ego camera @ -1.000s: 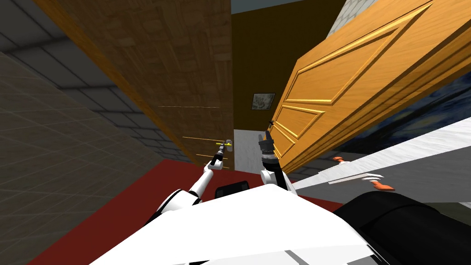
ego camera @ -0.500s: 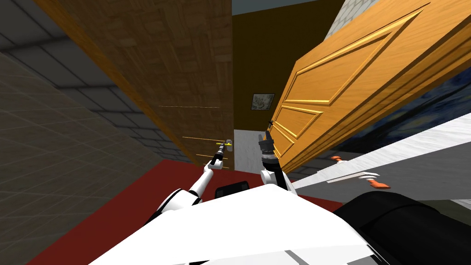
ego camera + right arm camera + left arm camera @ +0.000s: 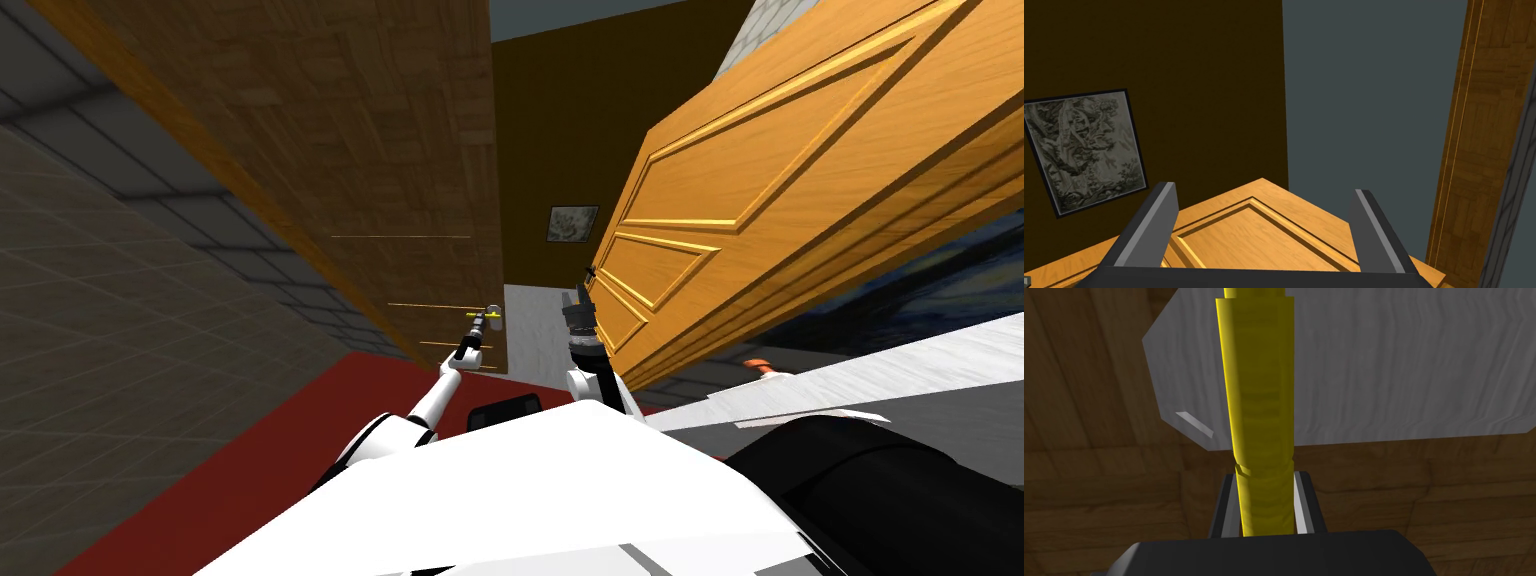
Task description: Push the door open
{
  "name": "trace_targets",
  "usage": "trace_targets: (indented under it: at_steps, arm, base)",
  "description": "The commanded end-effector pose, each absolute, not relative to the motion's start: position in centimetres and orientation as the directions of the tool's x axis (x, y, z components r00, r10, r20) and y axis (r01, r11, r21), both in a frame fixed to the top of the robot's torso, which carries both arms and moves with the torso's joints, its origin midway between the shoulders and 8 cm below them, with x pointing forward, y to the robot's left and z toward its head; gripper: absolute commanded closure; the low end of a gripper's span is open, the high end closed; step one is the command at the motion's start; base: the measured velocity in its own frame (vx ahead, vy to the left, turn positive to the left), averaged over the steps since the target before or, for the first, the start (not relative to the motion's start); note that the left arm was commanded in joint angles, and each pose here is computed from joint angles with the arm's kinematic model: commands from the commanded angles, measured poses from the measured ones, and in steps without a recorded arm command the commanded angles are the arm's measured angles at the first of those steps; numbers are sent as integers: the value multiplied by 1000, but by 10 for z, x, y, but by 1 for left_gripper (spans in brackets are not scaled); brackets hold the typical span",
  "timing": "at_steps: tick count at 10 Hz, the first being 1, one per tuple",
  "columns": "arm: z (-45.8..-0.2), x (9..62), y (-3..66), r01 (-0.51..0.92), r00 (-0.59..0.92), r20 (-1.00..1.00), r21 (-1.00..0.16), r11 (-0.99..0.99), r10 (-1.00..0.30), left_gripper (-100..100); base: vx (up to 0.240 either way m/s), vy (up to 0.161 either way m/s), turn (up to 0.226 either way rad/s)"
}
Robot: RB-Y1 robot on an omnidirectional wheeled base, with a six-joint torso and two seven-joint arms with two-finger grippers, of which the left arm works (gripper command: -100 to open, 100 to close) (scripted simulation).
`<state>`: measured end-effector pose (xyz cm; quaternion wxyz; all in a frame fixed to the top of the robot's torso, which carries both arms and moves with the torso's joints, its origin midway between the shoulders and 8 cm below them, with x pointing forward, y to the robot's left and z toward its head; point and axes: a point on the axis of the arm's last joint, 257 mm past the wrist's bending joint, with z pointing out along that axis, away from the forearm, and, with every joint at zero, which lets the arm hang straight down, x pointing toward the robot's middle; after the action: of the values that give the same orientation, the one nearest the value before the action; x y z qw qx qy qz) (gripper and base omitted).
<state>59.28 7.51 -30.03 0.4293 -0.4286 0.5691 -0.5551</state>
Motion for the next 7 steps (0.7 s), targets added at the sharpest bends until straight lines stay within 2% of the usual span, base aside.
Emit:
trace_targets:
  at_steps: [1, 4, 7]
  arm:
    - [-291, 602, 98, 11, -232, -24, -1000, 22, -972, 100]
    - [-291, 608, 128, 9, -183, -27, -1000, 25, -983, 100]
    - [-291, 612, 148, 7, -147, -26, -1000, 25, -989, 100]
  base:
    - [169, -133, 36]
    - [194, -188, 87]
    - [140, -142, 65]
